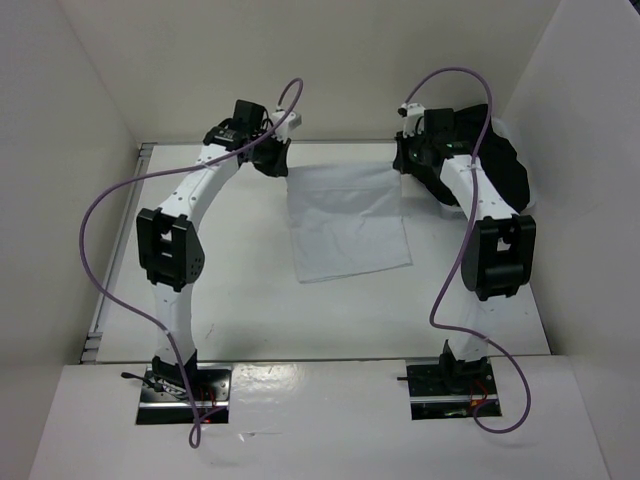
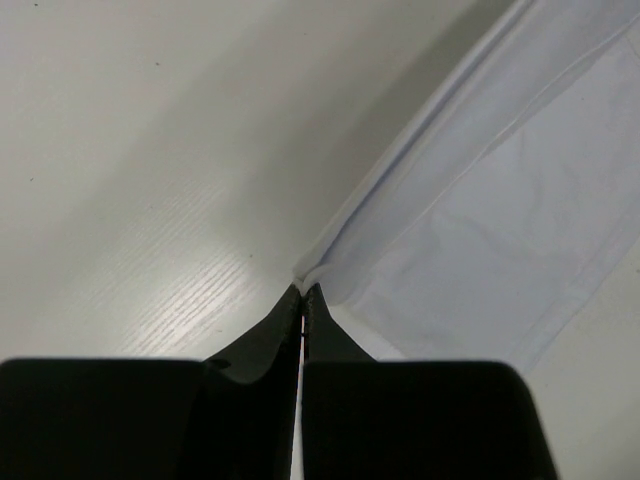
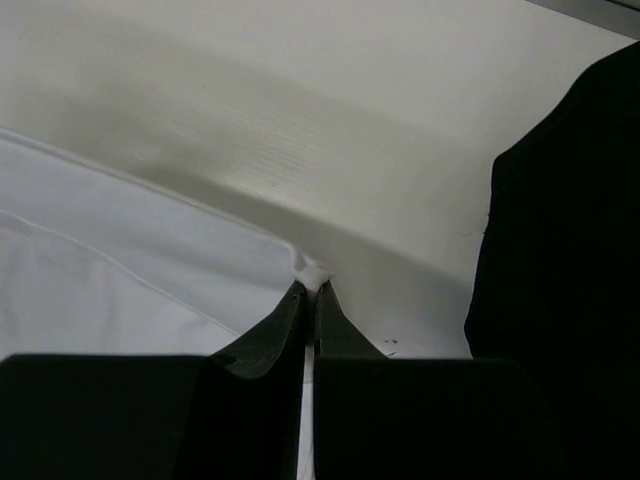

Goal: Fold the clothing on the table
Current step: Fold the skirt

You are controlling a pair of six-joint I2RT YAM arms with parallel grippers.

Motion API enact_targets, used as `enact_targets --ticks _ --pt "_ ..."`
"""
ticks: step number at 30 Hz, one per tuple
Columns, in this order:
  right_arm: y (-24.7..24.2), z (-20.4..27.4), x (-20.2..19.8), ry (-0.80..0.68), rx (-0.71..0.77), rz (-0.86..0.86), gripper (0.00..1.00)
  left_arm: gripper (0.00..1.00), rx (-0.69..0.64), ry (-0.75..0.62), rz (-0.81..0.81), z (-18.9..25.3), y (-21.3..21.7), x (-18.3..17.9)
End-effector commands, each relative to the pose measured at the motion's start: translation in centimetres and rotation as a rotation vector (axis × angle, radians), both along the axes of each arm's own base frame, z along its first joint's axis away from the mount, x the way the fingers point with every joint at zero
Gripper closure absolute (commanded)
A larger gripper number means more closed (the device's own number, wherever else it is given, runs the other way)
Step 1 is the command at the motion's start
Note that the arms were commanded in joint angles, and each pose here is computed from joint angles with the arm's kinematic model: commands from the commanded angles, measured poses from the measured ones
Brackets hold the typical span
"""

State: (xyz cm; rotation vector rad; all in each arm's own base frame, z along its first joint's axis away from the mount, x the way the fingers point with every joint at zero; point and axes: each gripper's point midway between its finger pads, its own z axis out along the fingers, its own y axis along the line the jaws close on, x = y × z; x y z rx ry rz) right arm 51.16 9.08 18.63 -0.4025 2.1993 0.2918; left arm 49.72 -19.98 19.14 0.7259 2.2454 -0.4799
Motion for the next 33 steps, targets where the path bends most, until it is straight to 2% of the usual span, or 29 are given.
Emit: enact_targets --ticks 1,5,6,11,15,16,17,20,21,26,33 --pt "-2.3 4.6 0.7 -0.137 -0.024 -0.099 1.00 1.00 0.012 -0.036 0.066 1.0 -0.1 1.6" --pt "-2.6 4.1 0.1 -0.130 -0.032 -0.109 1.00 1.00 0.013 -0.079 0.125 1.4 0.1 3.8" --pt "-2.6 4.1 0.1 -0.130 -0.032 -0.109 1.00 1.00 0.004 -0.105 0.126 2.6 -0.1 4.3" --pt "-2.9 4.4 -0.7 -0.142 -0.059 -0.102 1.00 1.00 -0.046 -0.074 0.080 3.3 -1.8 4.1" --pt "-2.9 4.3 -1.7 -0.129 -0.093 -0.053 1.00 1.00 -0.050 -0.049 -0.001 3.0 -3.7 0.7" --pt "-3.0 3.9 -2.1 -0.119 -0.108 -0.042 1.00 1.00 -0.060 -0.075 -0.018 4.2 -4.2 -0.4" --pt "-2.8 3.9 -2.2 -0.122 -0.109 -0.026 1.00 1.00 -0.030 -0.013 -0.038 1.7 -4.4 -2.1" --pt "-3.3 3.1 -3.0 -0.092 -0.125 -0.011 1.00 1.00 -0.014 0.008 -0.046 1.0 -3.6 -4.0" --pt "-3.1 3.1 -3.0 -0.096 -0.129 0.005 1.00 1.00 0.012 0.051 -0.056 -0.9 -3.0 -5.2" --pt "-3.2 0.8 -4.4 -0.027 -0.156 0.044 1.00 1.00 0.049 0.071 -0.071 -2.2 -1.7 -7.8" --pt "-2.0 -1.1 -7.9 0.091 -0.163 0.211 1.00 1.00 0.095 0.105 -0.081 -4.1 -0.6 -9.6"
